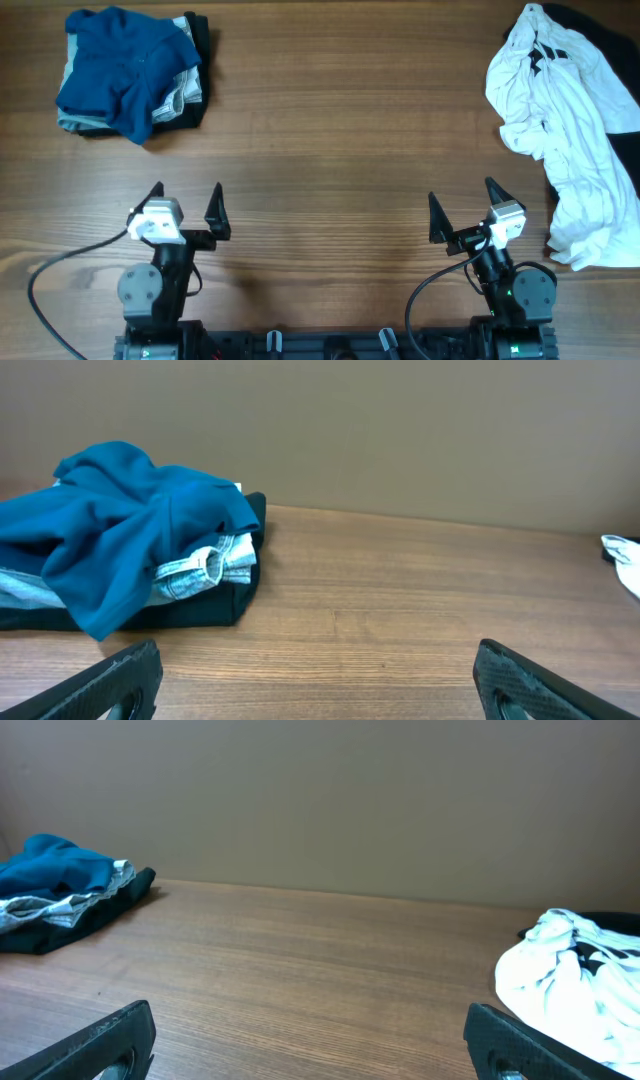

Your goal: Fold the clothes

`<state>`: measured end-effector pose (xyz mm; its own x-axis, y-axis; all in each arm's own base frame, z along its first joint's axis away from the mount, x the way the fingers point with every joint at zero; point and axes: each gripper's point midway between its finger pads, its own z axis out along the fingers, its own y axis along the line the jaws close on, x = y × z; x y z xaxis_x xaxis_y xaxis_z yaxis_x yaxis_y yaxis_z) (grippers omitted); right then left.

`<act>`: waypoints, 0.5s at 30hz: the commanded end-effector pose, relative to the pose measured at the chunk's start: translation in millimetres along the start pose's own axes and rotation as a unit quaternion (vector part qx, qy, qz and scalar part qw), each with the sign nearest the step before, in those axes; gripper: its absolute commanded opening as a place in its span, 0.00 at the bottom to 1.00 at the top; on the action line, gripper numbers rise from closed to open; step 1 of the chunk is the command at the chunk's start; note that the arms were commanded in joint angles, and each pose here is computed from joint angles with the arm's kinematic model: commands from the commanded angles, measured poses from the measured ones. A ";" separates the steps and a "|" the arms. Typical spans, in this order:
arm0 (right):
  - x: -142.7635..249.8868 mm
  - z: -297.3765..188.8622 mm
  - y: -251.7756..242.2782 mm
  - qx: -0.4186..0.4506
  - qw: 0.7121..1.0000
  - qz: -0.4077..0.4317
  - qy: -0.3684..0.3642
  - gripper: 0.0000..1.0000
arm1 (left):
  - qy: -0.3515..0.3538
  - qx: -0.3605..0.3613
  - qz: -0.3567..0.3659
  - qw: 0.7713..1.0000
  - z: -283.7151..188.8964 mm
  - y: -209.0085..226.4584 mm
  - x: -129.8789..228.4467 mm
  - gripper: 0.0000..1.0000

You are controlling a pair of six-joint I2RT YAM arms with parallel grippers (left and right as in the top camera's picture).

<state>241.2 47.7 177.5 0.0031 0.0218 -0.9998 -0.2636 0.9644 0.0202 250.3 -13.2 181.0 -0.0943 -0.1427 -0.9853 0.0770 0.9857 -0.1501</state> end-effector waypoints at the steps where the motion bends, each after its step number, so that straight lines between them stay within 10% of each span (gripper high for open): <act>1: -2.6 -0.4 1.4 -0.003 1.000 0.001 -0.006 1.00 | -0.024 0.002 -0.002 1.000 -3.1 -0.3 -1.5 1.00; 15: -2.6 -0.4 1.4 -0.003 1.000 0.001 -0.006 1.00 | -0.075 -0.025 0.001 0.997 -10.1 7.9 -21.2 1.00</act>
<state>241.2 47.7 177.5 0.0031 0.0218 -0.9998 -0.2636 0.9644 0.0202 242.6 -5.2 202.2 0.0381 -0.1396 -0.9895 0.0473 0.9893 -0.1378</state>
